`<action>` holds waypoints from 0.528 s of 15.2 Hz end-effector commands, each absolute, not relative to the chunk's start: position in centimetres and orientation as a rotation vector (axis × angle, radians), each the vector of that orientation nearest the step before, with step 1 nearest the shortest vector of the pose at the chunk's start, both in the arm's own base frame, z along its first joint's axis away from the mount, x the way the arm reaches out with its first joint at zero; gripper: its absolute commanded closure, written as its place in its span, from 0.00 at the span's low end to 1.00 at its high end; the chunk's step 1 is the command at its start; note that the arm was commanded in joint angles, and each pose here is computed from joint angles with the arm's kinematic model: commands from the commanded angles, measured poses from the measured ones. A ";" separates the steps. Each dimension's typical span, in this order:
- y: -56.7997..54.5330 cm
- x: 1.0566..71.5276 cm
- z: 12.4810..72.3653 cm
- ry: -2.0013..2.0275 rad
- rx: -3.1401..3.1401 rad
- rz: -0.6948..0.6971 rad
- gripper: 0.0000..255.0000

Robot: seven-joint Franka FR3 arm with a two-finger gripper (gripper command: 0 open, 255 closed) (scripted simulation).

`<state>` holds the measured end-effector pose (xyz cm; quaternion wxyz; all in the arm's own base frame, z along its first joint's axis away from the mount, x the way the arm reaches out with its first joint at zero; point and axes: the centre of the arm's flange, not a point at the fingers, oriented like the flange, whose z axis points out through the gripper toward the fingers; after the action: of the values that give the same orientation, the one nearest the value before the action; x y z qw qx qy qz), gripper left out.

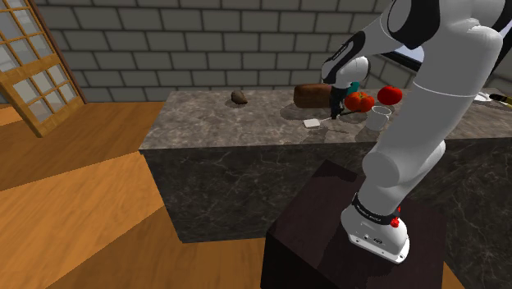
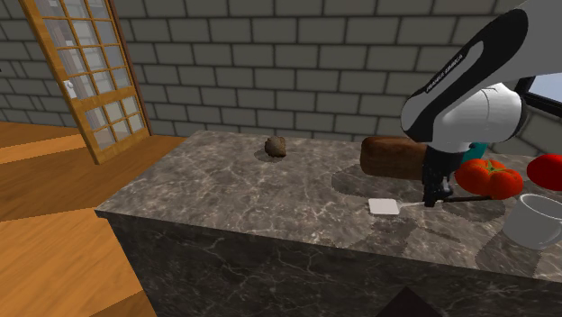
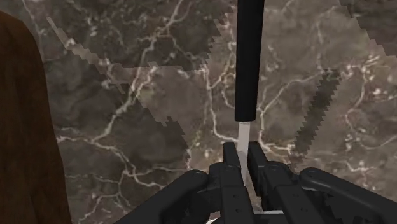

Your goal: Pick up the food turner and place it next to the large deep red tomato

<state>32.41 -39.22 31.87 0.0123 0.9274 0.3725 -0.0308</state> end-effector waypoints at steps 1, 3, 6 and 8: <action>-39.2 32.5 30.9 1.161 2.891 -0.096 1.00; -39.2 32.5 29.9 1.161 2.891 -0.096 1.00; -39.2 32.5 29.9 1.161 2.891 -0.096 1.00; -39.2 32.5 29.9 1.161 2.891 -0.096 1.00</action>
<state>32.50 -39.21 29.93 0.0125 0.9275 0.3725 -0.0308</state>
